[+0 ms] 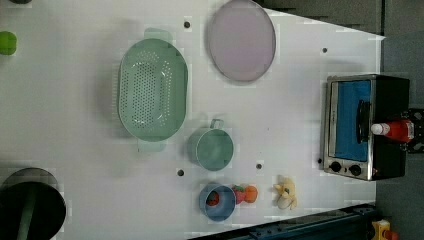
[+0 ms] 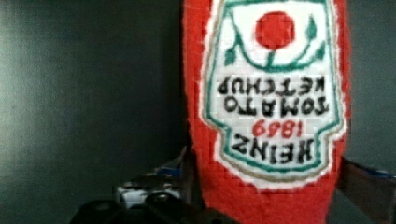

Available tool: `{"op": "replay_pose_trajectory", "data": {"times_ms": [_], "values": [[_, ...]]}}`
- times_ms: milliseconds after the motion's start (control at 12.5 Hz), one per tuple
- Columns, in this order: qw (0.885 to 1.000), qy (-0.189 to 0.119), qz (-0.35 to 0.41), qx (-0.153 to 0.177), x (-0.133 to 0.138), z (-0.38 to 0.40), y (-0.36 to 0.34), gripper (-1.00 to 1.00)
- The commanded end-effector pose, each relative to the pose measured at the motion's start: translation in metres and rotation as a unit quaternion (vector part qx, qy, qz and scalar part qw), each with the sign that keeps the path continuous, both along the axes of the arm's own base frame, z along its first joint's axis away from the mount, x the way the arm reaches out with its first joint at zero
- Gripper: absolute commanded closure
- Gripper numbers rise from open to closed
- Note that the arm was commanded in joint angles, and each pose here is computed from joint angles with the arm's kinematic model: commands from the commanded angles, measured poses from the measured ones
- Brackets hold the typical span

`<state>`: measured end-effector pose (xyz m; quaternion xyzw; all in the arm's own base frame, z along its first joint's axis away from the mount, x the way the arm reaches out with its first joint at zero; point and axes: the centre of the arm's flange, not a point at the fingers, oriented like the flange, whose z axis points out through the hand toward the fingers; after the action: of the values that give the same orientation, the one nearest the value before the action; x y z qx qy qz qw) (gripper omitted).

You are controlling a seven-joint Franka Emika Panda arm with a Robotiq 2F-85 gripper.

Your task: Pick Ketchup from oven and place it on table.

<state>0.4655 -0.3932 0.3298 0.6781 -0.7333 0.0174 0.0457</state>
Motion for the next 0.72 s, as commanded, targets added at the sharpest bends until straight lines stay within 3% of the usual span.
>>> {"op": "replay_pose_trajectory", "data": {"times_ms": [80, 240, 560, 720], "values": [[1.0, -0.023, -0.007, -0.005, -0.004, 0.021, -0.016, -0.68], [1.0, -0.029, -0.006, -0.008, -0.001, 0.024, -0.015, -0.29], [0.999, -0.049, 0.006, -0.021, 0.012, 0.05, -0.014, -0.29], [0.994, -0.072, 0.069, -0.044, 0.032, 0.108, -0.005, -0.29]]}}
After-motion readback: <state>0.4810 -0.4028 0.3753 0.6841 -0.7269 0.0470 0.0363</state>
